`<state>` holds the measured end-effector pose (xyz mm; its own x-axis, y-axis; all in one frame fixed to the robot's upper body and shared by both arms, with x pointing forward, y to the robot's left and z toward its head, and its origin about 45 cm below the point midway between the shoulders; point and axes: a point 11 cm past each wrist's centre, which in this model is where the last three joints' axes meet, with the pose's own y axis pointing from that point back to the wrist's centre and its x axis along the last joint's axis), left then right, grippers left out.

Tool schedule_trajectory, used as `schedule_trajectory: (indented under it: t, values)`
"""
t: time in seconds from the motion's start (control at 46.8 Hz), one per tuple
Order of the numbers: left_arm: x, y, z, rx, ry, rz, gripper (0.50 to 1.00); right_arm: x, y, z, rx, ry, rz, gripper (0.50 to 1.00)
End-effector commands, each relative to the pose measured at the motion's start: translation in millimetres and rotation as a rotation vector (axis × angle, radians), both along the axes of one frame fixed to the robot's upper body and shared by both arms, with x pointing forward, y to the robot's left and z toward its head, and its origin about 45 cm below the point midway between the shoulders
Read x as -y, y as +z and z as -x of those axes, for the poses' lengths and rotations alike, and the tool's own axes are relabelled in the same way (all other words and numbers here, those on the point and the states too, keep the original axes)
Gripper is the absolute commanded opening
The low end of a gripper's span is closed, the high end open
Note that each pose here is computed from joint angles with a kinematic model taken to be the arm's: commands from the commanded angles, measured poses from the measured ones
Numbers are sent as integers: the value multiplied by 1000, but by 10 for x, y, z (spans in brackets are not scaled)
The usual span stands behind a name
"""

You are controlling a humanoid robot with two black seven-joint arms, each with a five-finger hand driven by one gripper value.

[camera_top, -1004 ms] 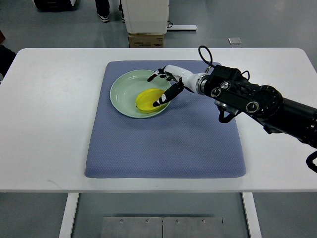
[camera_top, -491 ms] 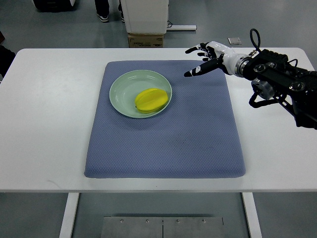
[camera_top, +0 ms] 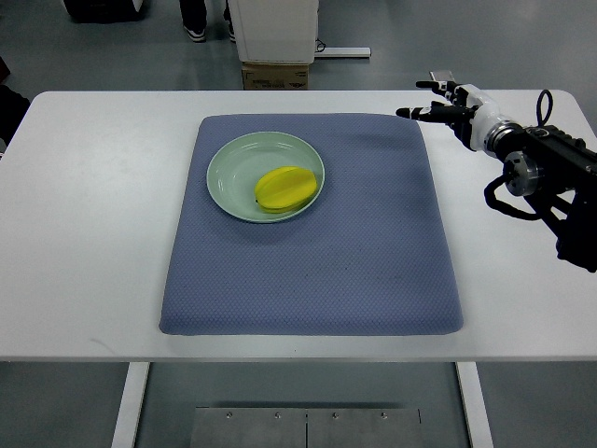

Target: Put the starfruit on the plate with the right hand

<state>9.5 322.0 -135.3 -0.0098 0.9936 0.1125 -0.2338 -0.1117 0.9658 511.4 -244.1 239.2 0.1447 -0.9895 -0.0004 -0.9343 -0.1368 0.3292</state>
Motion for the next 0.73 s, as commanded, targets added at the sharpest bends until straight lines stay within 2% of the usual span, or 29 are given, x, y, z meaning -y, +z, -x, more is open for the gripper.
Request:
schedule_trajectory:
  t: [0.0,0.214,0.705]
  values:
    - [5,0,0,0,-1,1,1000,79,6,-7,-1,-61,-37,1000]
    - [-1,0,0,0,1,0,1000,226,-71,28,-14,-149,-120,1000]
    - [-1,0,0,0,1,0,1000,309,-188,92,-39,-155,-120,1000]
